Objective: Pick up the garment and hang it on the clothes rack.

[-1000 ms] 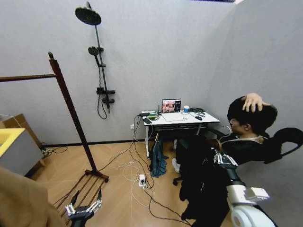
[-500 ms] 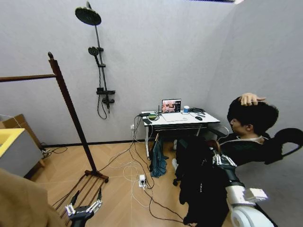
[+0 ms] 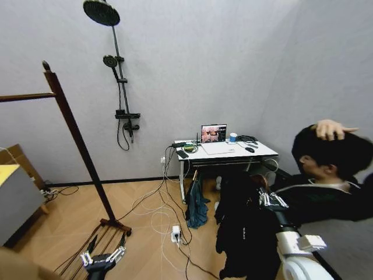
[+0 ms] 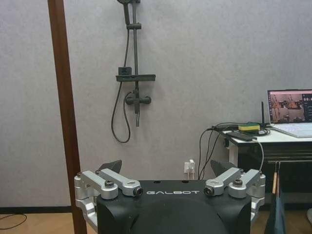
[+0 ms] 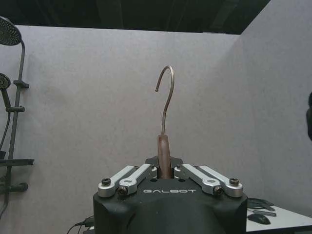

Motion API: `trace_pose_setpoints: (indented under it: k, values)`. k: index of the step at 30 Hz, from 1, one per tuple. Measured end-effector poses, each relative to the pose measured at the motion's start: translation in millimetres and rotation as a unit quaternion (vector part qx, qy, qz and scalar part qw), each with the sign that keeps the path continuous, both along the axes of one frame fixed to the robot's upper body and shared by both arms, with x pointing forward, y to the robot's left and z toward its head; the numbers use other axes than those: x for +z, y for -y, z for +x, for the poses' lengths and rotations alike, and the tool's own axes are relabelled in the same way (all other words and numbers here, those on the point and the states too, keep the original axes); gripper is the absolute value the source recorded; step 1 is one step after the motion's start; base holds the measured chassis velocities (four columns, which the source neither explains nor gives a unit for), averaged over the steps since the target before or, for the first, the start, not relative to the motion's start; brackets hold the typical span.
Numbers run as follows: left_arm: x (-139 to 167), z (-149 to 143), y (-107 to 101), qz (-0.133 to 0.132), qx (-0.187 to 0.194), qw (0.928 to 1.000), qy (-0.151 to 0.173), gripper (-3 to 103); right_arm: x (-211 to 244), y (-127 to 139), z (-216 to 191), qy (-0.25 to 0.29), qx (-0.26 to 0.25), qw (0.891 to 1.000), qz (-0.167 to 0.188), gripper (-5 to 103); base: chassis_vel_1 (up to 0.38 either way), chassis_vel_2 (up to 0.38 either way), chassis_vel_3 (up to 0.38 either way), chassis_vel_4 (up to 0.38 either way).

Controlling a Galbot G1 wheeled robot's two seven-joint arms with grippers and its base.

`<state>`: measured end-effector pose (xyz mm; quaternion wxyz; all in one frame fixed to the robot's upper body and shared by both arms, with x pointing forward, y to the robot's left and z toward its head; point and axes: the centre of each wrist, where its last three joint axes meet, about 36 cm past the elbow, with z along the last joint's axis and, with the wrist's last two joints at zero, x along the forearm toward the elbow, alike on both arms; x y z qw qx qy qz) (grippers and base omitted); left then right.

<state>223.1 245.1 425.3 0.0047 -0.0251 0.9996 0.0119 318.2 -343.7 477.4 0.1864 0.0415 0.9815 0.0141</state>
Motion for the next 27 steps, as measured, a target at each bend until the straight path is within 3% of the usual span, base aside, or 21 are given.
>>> trace_pose_setpoints:
  k: [8, 15, 27]
  values:
    - [0, 0, 0, 0.0, 0.0, 1.0, 0.0, 100, -3, -25, -1, 0.0, 0.053, 0.998, -0.018, 9, -0.145, 0.135, 0.105, -0.088]
    - [0, 0, 0, 0.0, 0.0, 1.0, 0.0, 100, 14, -39, 15, -0.005, 0.077, 0.997, -0.029, 9, 0.083, -0.017, -0.013, 0.056]
    - [0, 0, 0, 0.0, 0.0, 1.0, 0.0, 100, 25, -59, 29, -0.001, 0.13, 0.991, -0.006, 9, 0.059, 0.072, 0.075, 0.065]
